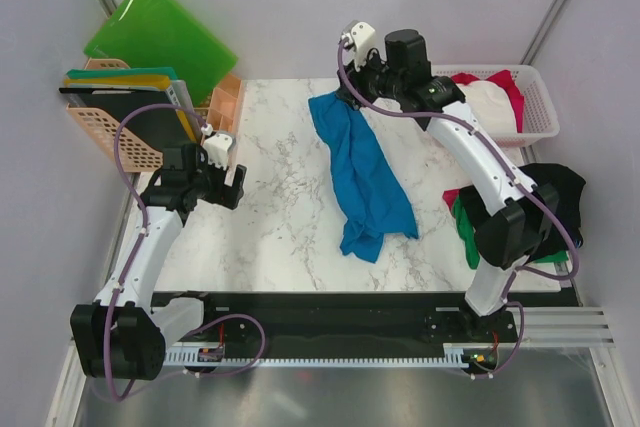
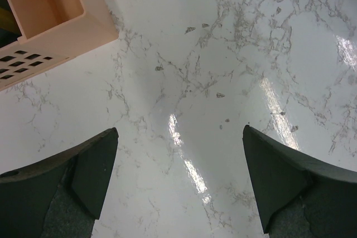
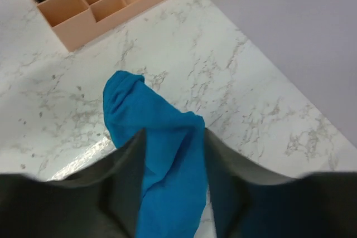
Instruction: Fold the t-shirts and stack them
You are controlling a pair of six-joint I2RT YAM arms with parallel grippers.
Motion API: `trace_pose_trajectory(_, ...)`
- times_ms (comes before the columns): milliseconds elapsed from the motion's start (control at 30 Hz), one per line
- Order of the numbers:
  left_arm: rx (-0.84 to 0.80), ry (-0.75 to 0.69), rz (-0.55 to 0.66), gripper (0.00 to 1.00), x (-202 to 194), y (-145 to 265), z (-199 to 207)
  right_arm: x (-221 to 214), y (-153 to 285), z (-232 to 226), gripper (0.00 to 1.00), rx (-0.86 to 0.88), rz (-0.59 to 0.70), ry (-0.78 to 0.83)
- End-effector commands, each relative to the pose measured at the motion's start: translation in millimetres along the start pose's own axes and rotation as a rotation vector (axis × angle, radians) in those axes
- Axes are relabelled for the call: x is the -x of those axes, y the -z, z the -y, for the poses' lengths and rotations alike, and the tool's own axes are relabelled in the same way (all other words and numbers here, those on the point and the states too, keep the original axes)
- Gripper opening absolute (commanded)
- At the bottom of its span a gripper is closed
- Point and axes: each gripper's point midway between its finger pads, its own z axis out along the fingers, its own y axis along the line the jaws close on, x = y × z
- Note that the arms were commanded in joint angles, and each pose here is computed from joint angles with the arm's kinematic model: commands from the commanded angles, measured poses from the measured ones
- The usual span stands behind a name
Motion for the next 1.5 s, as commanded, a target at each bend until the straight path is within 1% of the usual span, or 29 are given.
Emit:
trace_pose_trajectory(0,-0.02,-0.014,0.027,1.0,6.8,0.7,3.9,73.2,32.5,29.6,0.62,-0.185,0.218,0.067)
trace_pose_trajectory(67,-0.022,-0.012,0.031,1.0,7.2,1.6,4.4,60.5,43.9,31.7,0.75,-0.227,0.192,0.08)
trace_pose_trajectory(100,-0.025,-0.012,0.029,1.0,6.0,1.1,5.0,55.0,50.2,32.8,0.77,-0.249,0.179,0.083)
trace_pose_trajectory(167,-0.026,-0.011,0.034,1.0,6.9,2.5,5.6,40.8,78.0,29.4,0.83,-0.291,0.146,0.118)
trace_pose_trajectory(200,-0.024,-0.011,0.035,1.0,6.4,3.1,5.6,29.8,89.0,26.0,0.84,-0.298,0.109,0.118)
trace_pose_trajectory(233,-0.026,-0.013,0.037,1.0,6.8,3.3,6.3,26.2,111.4,17.9,0.84,-0.299,0.096,0.131)
trace_pose_trajectory(267,-0.026,-0.012,0.039,1.0,6.8,3.8,6.5,19.9,120.4,5.6,0.83,-0.247,0.065,0.141)
trace_pose_trajectory(300,-0.024,-0.015,0.044,1.0,8.3,4.6,6.2,-9.0,131.0,-11.9,0.81,-0.178,-0.05,0.118)
trace_pose_trajectory(333,-0.024,-0.01,0.041,1.0,7.6,4.4,6.0,-16.3,145.8,-27.4,0.79,-0.119,-0.079,0.119)
trace_pose_trajectory(367,-0.028,-0.013,0.044,1.0,8.5,4.2,6.6,-30.8,150.2,-53.0,0.73,0.01,-0.115,0.109)
trace_pose_trajectory(400,-0.026,-0.01,0.042,1.0,9.2,3.6,5.6,-62.7,162.6,-71.8,0.68,0.079,-0.212,0.064)
trace_pose_trajectory(433,-0.029,-0.011,0.038,1.0,8.8,2.7,6.2,-77.2,168.1,-85.0,0.57,0.134,-0.244,0.048)
trace_pose_trajectory(467,-0.029,-0.011,0.041,1.0,10.8,2.9,5.7,-89.8,172.9,-100.5,0.52,0.201,-0.263,0.032)
trace_pose_trajectory(500,-0.028,-0.008,0.039,1.0,11.5,2.3,4.9,-99.2,182.0,-109.0,0.46,0.217,-0.271,0.031)
trace_pose_trajectory(533,-0.03,-0.006,0.035,1.0,11.5,0.9,5.1,-128.2,180.5,-117.7,0.37,0.25,-0.33,0.013)
trace_pose_trajectory(633,-0.032,-0.005,0.037,1.0,14.7,0.2,4.3,-170.0,182.3,-131.9,0.25,0.288,-0.419,-0.005)
trace_pose_trajectory(700,-0.029,-0.005,0.035,1.0,15.2,-0.1,3.5,-190.1,179.8,-136.8,0.3,0.307,-0.478,-0.008)
trace_pose_trajectory(733,-0.027,-0.004,0.032,1.0,14.8,-0.4,3.0,-204.9,178.5,-139.3,0.37,0.321,-0.516,-0.006)
trace_pose_trajectory(800,-0.018,-0.006,0.033,1.0,14.9,0.3,1.6,-225.9,174.5,-144.8,0.48,0.343,-0.575,-0.004)
trace_pose_trajectory(833,-0.015,-0.008,0.033,1.0,14.6,1.2,1.3,-231.5,172.6,-149.9,0.58,0.362,-0.593,0.004)
trace_pose_trajectory(867,-0.012,-0.01,0.034,1.0,14.1,1.5,0.8,-236.4,169.8,-153.3,0.62,0.374,-0.606,0.011)
trace_pose_trajectory(933,-0.003,-0.011,0.03,1.0,12.6,1.9,-0.3,-251.0,162.7,-159.3,0.66,0.379,-0.651,0.023)
trace_pose_trajectory(1067,0.003,-0.011,0.028,1.0,12.5,2.2,-1.4,-265.9,148.8,-172.2,0.65,0.408,-0.717,0.052)
trace_pose_trajectory(1100,0.003,-0.011,0.028,1.0,13.3,1.6,-1.8,-274.3,144.8,-177.0,0.64,0.42,-0.755,0.056)
trace_pose_trajectory(1167,0.004,-0.011,0.027,1.0,14.6,1.0,-2.6,-279.6,135.1,-189.6,0.6,0.438,-0.764,0.095)
trace_pose_trajectory(1200,0.004,-0.009,0.026,1.0,14.3,0.7,-2.6,-289.2,131.2,-195.0,0.59,0.442,-0.796,0.088)
trace_pose_trajectory(1233,0.004,-0.008,0.023,1.0,13.7,0.0,-2.8,-292.8,128.0,-202.0,0.55,0.452,-0.803,0.1)
trace_pose_trajectory(1267,0.006,-0.007,0.024,1.0,14.5,0.5,-3.2,-292.4,119.7,-204.7,0.55,0.455,-0.785,0.095)
trace_pose_trajectory(1467,0.017,-0.014,0.031,1.0,13.3,4.1,-3.6,-314.1,102.8,-206.3,0.57,0.457,-0.833,0.095)
